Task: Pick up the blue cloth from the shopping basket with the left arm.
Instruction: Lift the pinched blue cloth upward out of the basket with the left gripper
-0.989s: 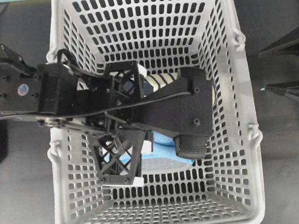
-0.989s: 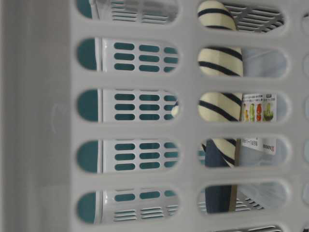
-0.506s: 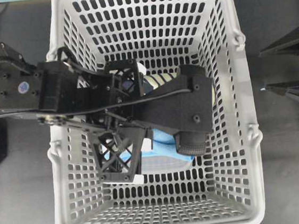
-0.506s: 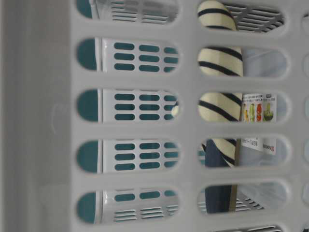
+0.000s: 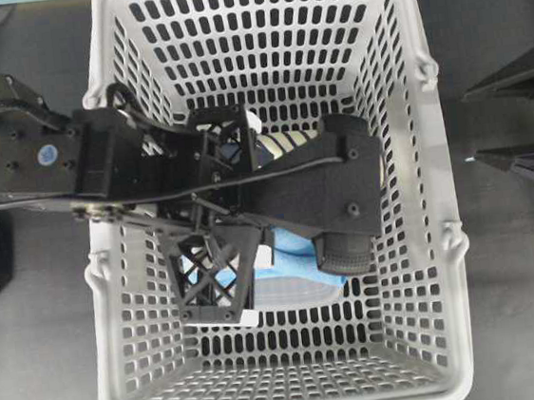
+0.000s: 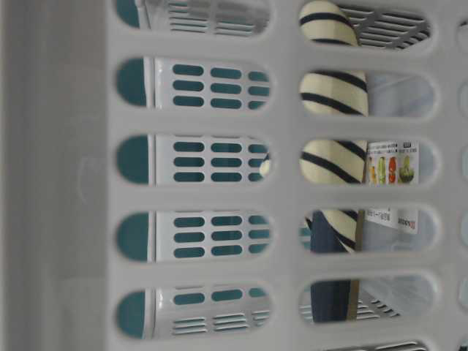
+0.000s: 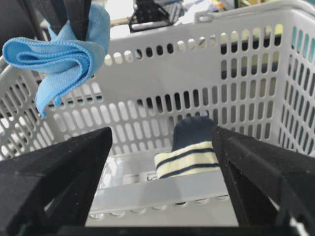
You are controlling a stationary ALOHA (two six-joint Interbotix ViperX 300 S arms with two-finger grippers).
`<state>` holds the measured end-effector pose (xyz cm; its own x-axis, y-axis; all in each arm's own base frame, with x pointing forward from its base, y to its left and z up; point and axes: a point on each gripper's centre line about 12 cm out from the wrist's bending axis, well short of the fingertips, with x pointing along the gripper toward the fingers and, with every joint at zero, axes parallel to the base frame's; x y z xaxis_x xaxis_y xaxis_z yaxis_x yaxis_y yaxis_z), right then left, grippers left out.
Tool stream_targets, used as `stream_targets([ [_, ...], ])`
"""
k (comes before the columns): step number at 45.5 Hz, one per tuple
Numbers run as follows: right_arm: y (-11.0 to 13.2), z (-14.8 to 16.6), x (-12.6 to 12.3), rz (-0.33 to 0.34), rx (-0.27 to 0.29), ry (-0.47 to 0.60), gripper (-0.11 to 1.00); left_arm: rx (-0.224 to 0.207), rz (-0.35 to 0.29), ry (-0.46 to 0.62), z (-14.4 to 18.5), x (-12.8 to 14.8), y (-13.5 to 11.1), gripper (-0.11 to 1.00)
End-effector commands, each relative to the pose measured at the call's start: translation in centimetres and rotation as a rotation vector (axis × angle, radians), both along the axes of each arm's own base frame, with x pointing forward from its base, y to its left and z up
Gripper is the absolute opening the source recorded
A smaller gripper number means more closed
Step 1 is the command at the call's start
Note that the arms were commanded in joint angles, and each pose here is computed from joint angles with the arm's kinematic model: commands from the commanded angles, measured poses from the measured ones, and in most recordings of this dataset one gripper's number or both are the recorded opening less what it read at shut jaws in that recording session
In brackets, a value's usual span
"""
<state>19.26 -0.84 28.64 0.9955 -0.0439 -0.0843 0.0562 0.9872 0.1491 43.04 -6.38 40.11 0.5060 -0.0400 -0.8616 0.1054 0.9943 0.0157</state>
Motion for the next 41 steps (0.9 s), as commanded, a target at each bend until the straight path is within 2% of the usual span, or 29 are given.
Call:
stream_targets([
  [1, -0.07, 0.66, 0.12, -0.004, 0.004, -0.023, 0.79, -0.002, 0.003, -0.023, 0.89, -0.39, 0.1, 0.09],
  [41, -0.05, 0.72, -0.3, -0.004, 0.004, -0.037, 0.79, -0.003, 0.009, -0.011, 0.46, -0.41, 0.1, 0.09],
])
